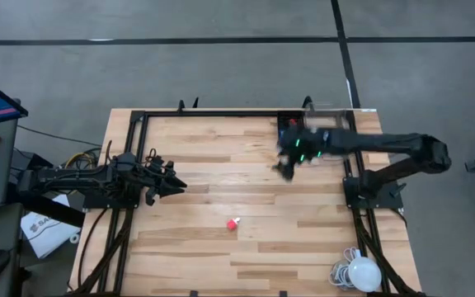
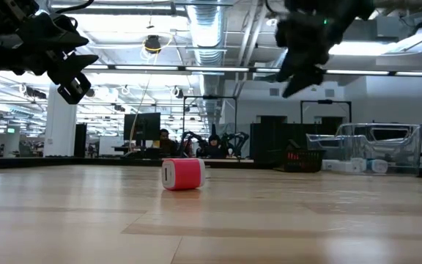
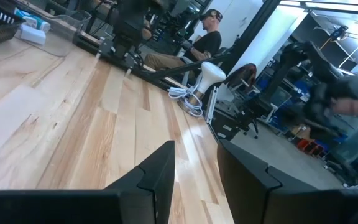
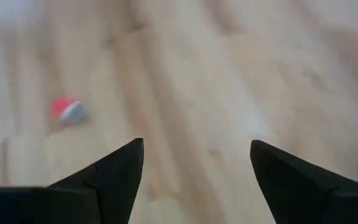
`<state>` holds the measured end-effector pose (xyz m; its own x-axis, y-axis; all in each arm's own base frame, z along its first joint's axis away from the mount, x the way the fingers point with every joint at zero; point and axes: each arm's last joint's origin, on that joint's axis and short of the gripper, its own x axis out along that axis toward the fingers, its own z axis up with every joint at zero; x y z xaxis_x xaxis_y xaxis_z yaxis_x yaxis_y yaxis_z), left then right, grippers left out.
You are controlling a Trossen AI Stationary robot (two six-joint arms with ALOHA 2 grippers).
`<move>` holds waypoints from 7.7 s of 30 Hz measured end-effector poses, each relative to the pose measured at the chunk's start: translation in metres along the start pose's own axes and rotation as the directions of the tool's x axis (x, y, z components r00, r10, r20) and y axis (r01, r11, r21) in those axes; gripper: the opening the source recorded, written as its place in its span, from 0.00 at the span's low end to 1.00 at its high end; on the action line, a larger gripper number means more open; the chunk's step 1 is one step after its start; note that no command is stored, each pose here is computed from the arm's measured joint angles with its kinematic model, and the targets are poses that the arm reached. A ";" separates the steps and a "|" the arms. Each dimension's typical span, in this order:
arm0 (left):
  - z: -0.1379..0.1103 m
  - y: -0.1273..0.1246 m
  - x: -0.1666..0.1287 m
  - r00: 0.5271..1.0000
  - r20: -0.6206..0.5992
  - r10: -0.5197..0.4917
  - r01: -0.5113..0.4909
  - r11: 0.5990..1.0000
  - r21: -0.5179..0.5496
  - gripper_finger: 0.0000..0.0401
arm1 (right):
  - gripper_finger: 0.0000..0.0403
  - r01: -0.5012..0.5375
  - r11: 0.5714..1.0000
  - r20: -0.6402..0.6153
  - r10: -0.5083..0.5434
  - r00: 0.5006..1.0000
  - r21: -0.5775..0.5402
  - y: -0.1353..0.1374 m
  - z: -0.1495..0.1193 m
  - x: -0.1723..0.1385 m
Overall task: Pick & Place Office items
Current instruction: Put the pink and white charger adapter into the transparent bin, then return to Home Position
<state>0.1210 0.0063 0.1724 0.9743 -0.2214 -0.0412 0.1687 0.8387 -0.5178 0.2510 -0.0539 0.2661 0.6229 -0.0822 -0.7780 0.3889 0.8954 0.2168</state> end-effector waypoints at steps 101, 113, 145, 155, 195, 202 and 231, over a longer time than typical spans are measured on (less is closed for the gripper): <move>0.002 0.000 0.003 1.000 0.019 -0.014 0.013 1.000 0.009 0.29 | 0.30 0.356 0.929 -0.086 -0.349 0.933 0.099 -0.004 0.008 0.012; 0.002 0.000 0.003 1.000 0.020 -0.011 0.011 1.000 0.009 0.29 | 0.30 0.503 0.612 -0.077 -0.586 0.807 0.610 -0.097 -0.042 -0.044; 0.002 0.000 0.003 1.000 0.018 -0.013 0.013 1.000 0.009 0.29 | 0.78 0.615 0.446 -0.251 -0.638 0.728 0.651 -0.150 -0.040 0.007; 0.002 0.000 0.003 1.000 0.020 -0.010 0.010 1.000 0.009 0.29 | 0.83 0.143 0.924 0.282 -0.251 0.926 0.353 -0.080 0.002 -0.012; 0.002 0.000 0.003 1.000 0.018 -0.014 0.014 1.000 0.009 0.29 | 0.77 -0.108 0.986 0.605 0.164 0.779 -0.129 -0.003 -0.182 0.002; 0.002 0.000 0.003 1.000 0.020 -0.011 0.011 1.000 0.009 0.29 | 0.77 0.025 0.956 0.634 0.173 0.754 -0.292 -0.012 -0.191 0.002; 0.002 0.000 0.003 1.000 0.018 -0.014 0.014 1.000 0.009 0.29 | 0.77 -0.207 0.861 0.568 0.469 0.676 -0.465 -0.022 -0.193 -0.014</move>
<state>0.1244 0.0067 0.1744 0.9743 -0.2243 -0.0181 0.1839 0.8398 -0.5108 0.1030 0.0121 0.1582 0.9893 0.1156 -0.0894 -0.1092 0.9913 0.0735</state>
